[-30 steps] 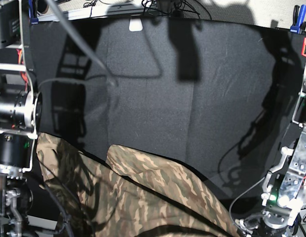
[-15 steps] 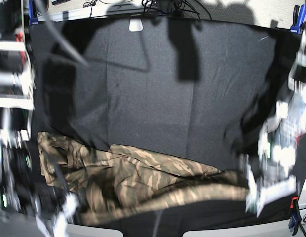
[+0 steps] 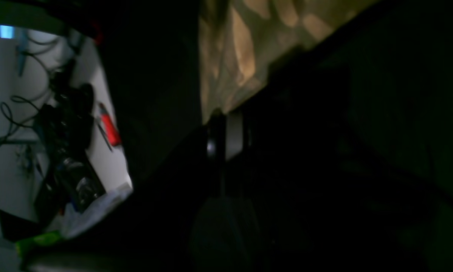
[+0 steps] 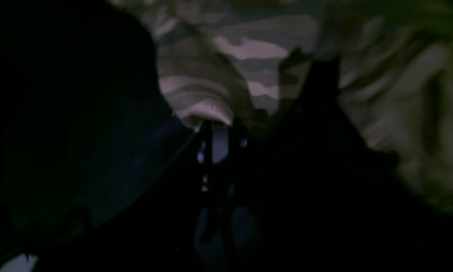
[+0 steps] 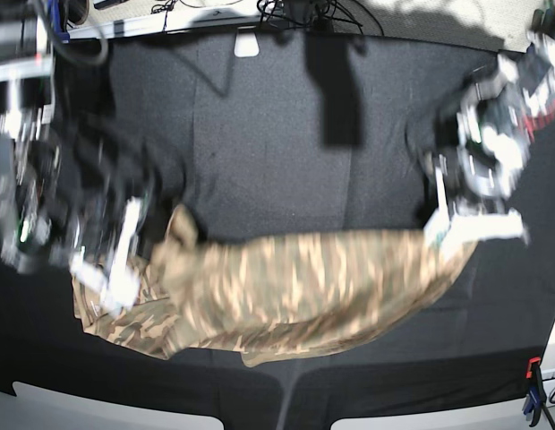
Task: Layout the t-shirt on the table in an organized manner, then fold the t-shirt properly
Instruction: 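Lift the shirt with both grippers and swing it over the table, then lay the shirt down flat and release with the right gripper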
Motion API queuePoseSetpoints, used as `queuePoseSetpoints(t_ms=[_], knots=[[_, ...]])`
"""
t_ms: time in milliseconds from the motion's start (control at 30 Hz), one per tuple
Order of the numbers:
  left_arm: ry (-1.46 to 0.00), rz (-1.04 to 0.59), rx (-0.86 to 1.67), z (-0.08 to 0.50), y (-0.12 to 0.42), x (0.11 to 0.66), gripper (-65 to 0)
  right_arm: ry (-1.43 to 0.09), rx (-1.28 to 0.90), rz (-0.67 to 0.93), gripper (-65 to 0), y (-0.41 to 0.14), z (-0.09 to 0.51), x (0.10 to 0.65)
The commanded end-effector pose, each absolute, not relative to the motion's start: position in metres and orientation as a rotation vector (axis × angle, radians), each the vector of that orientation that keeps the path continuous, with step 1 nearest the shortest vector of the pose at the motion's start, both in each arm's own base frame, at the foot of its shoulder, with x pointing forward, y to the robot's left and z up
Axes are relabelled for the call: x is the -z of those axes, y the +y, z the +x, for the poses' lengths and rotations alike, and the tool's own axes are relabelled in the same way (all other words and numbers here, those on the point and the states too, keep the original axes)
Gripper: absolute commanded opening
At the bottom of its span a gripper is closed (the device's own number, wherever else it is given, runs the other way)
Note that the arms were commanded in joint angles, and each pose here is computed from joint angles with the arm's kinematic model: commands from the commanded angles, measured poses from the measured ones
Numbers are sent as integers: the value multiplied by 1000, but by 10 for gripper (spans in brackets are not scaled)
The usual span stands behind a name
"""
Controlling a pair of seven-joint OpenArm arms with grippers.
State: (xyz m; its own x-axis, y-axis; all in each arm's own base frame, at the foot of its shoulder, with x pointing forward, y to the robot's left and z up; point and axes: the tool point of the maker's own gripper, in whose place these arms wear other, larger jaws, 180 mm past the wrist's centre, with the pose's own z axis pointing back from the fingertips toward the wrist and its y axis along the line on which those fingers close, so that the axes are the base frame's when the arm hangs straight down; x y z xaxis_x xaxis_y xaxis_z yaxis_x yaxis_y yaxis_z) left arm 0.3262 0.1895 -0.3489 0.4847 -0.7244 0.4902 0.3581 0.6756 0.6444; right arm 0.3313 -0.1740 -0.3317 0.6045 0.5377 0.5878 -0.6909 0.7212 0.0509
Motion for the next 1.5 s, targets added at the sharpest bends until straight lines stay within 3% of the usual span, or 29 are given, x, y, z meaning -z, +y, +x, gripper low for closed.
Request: queuePoseSetpoints(t_ms=[0, 333, 567, 667, 867, 1133, 1333, 1467], knots=[[-858, 539, 697, 329, 195, 338, -650, -630, -726, 275, -650, -178, 335, 317], [-728, 596, 777, 274, 208, 361, -650, -672, -673, 148, -650, -233, 276, 294], [-785, 595, 799, 262, 197, 325, -650, -772, -654, -56, -650, -280, 263, 234], [-815, 576, 806, 258, 188, 316, -650, -800, -637, -45, -650, -282, 249, 223], [-746, 630, 824, 239, 199, 325, -650, -667, -663, -39, -650, -285, 201, 242], [-634, 570, 859, 196, 198, 353, -650, -432, -658, -33, -650, -299, 141, 280], [-582, 550, 869, 177, 199, 362, -650, -268, -687, -170, -650, -330, 113, 293], [-562, 551, 869, 172, 201, 364, -650, -199, -696, -176, -650, -335, 94, 299]])
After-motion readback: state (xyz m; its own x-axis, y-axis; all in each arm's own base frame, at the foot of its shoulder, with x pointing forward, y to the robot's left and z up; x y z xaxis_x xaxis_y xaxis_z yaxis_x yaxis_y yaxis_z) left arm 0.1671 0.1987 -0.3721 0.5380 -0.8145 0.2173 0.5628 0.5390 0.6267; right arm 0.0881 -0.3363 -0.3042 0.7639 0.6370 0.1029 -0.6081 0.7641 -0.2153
